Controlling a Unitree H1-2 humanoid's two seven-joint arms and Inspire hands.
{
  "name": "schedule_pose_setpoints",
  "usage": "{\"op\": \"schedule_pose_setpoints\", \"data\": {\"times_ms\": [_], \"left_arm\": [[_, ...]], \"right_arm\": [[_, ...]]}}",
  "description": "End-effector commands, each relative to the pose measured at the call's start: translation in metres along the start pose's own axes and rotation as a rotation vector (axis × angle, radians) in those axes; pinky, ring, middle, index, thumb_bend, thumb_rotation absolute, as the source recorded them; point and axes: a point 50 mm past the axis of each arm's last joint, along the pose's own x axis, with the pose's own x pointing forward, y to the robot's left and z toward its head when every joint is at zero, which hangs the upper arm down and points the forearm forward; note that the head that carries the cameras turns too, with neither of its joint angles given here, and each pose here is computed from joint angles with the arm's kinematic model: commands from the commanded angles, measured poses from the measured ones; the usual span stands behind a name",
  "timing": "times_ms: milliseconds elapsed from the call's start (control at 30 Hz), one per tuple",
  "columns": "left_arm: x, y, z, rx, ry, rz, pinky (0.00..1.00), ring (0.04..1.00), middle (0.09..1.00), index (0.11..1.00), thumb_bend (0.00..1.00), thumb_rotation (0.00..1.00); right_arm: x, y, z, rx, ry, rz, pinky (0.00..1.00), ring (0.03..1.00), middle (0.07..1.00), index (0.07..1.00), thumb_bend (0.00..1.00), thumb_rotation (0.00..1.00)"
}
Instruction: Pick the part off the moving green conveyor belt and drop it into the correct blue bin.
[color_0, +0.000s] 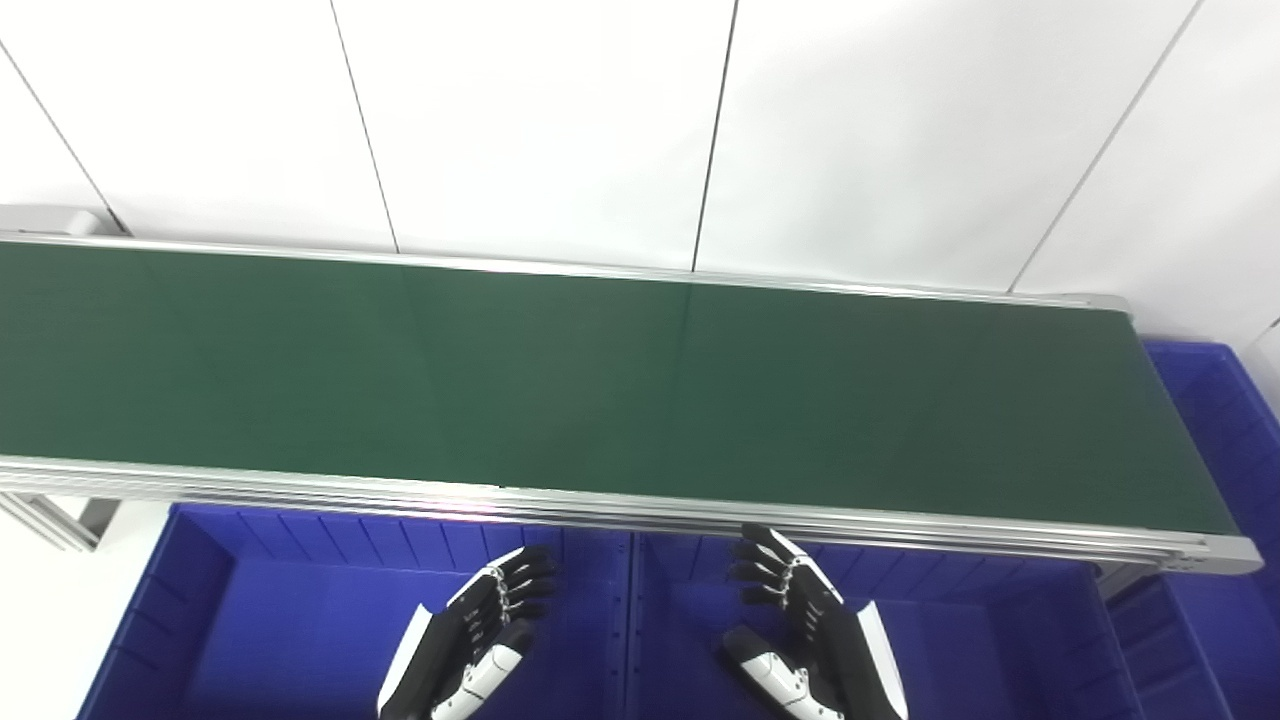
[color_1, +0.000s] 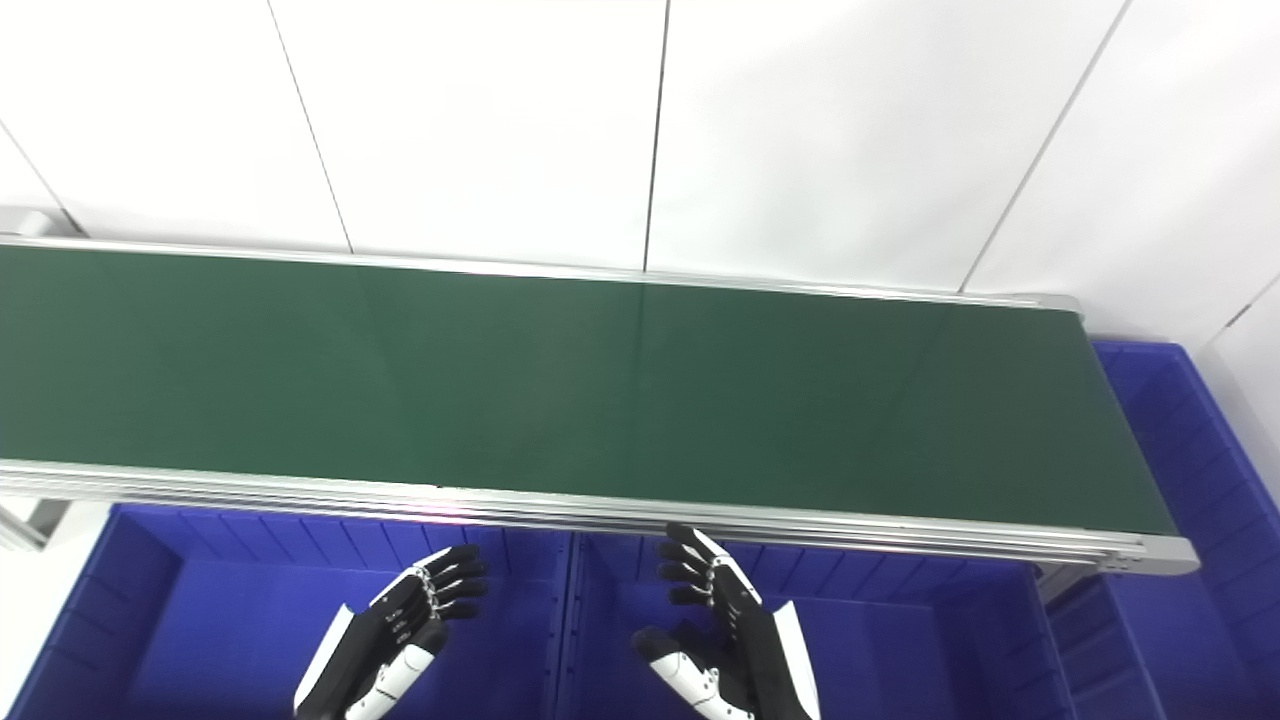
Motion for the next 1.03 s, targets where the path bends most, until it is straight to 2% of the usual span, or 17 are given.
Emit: {"op": "schedule_pose_setpoints", "data": {"times_ms": [0, 200, 700, 1000], "left_arm": [[0.002, 0.002, 0.012, 0.006, -0.076, -0.006, 0.73, 0.777, 0.81, 0.829, 0.68, 0.75], [0.002, 0.003, 0.013, -0.006, -0.08, 0.001, 0.73, 0.776, 0.808, 0.828, 0.73, 0.77], [0.005, 0.012, 0.017, -0.037, -0.105, 0.052, 0.74, 0.782, 0.812, 0.837, 0.71, 0.76], [0.008, 0.014, 0.018, -0.033, -0.113, 0.055, 0.74, 0.799, 0.84, 0.872, 0.73, 0.78]], "right_arm": [[0.004, 0.002, 0.01, 0.005, -0.034, -0.001, 0.68, 0.764, 0.812, 0.847, 0.64, 0.6], [0.004, 0.003, 0.013, -0.001, -0.037, 0.006, 0.68, 0.768, 0.815, 0.857, 0.65, 0.62], [0.002, 0.003, 0.015, 0.012, -0.03, 0.044, 0.71, 0.781, 0.823, 0.859, 0.67, 0.6], [0.005, -0.002, 0.015, 0.009, -0.018, 0.046, 0.69, 0.758, 0.809, 0.86, 0.67, 0.64]]}}
